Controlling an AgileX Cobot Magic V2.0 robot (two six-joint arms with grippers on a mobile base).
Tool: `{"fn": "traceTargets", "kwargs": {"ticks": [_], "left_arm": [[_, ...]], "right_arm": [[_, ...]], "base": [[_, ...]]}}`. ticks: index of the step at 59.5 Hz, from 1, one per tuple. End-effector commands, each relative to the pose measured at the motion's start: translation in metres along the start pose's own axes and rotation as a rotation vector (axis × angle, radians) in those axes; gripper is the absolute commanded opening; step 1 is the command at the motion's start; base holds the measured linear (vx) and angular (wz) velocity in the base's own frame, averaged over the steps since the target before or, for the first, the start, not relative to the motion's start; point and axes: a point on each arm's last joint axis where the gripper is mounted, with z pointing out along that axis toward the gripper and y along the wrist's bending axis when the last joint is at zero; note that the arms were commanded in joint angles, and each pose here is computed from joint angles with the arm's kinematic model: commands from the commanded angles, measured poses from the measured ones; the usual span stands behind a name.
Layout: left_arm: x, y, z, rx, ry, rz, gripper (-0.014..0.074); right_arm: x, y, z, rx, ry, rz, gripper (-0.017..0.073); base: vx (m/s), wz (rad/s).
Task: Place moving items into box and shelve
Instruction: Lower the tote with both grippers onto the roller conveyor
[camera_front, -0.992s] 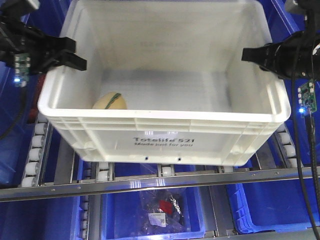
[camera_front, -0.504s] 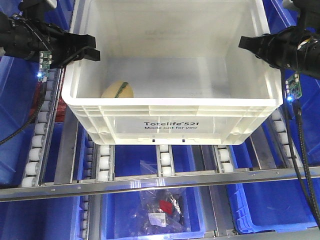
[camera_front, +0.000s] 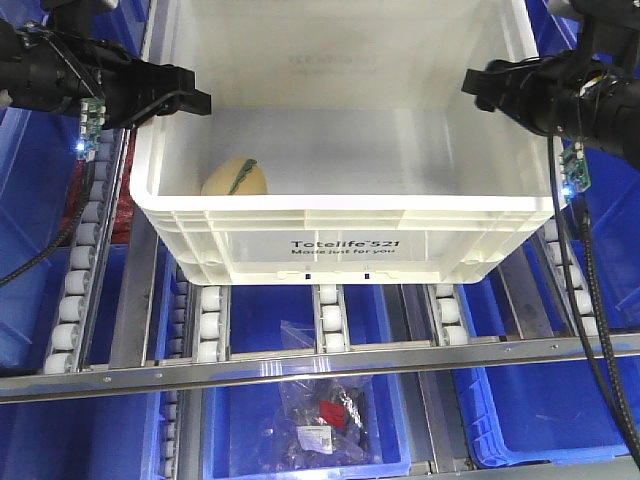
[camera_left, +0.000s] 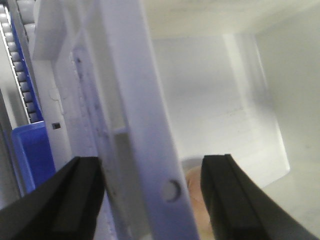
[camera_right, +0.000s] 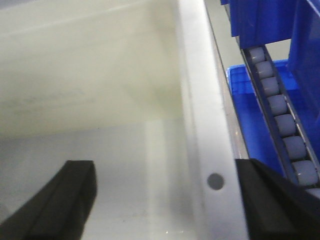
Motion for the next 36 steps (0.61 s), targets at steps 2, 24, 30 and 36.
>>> {"fn": "traceTargets", "kwargs": {"ticks": [2,24,30,36], "left_arm": [[-0.013,-0.042,-0.014,0.150,-0.076,-0.075,0.0566],[-0.022,-0.025,-0.030,0.029,-0.150,-0.002,0.0565],[-0.022,-0.019,-0.031,-0.010,-0.145,0.028,0.0565],[-0.021,-0.016,-0.031,-0.045,-0.130,0.044,0.0565]], "right_arm": [[-0.019,0.018,-0.021,-0.058,-0.075,-0.002,0.0657],[-0.027,0.020,-0.039,-0.061,-0.105,-0.082,0.0624],[-0.027,0.020,-0.039,-0.059,-0.098,-0.090,0.0612],[-0.027,0.020,-0.039,-0.057,-0.101,-0.102,0.0607]], "base": [[0.00,0.00],[0.00,0.00],[0.00,0.00],[0.00,0.00]]}}
